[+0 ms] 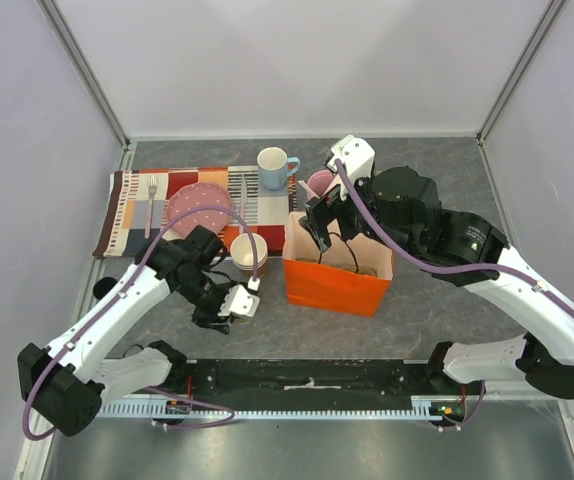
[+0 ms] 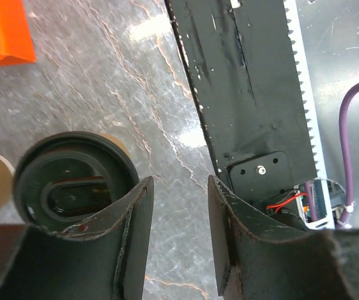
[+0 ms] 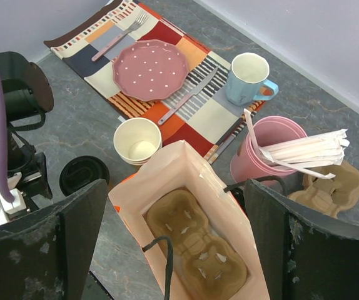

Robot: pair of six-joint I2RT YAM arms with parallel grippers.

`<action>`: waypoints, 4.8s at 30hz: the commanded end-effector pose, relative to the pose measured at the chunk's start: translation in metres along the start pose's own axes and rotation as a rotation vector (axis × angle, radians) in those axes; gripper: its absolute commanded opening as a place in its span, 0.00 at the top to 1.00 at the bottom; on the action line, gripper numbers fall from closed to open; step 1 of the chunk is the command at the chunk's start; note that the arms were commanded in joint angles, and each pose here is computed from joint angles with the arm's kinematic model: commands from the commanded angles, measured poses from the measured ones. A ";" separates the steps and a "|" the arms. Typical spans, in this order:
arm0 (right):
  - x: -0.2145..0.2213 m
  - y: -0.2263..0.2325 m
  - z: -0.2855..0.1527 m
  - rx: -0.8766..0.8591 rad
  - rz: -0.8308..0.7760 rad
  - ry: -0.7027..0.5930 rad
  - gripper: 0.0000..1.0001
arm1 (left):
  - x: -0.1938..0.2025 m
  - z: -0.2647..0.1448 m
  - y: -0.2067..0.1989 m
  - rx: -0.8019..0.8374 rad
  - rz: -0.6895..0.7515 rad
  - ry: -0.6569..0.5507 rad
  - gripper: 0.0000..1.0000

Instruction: Pack the takeout coffee

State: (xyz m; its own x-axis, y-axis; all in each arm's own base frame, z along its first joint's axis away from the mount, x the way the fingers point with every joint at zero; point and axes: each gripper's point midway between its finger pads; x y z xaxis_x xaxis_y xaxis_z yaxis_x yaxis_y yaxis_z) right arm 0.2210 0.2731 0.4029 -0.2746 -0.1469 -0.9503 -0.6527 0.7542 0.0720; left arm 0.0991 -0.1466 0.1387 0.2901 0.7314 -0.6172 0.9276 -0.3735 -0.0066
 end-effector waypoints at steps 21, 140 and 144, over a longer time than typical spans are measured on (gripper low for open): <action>-0.005 0.006 0.000 -0.035 0.008 -0.014 0.02 | -0.001 -0.008 0.035 -0.219 -0.149 0.021 0.54; 0.006 -0.119 -0.015 0.462 0.275 -0.010 0.02 | -0.186 -0.062 0.140 -0.179 -0.211 -0.006 0.98; 0.010 -0.119 -0.016 0.461 0.266 0.000 0.02 | -0.182 -0.058 0.143 -0.152 -0.214 -0.008 0.98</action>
State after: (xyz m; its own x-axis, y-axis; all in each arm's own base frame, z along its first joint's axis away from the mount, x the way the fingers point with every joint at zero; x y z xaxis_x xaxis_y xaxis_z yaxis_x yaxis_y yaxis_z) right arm 0.2904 0.1755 0.3846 -0.4001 0.0813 -0.9128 -0.1707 0.9720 0.1614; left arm 0.2134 -0.3230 0.3081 0.1452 0.7194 -0.6793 0.9894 -0.1013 0.1042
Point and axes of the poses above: each gripper's point midway between its finger pads, its own z axis out along the fingers, its own y axis along the line the jaws close on, x = y × z, and after that the axes turned 5 degrees about z, right-handed
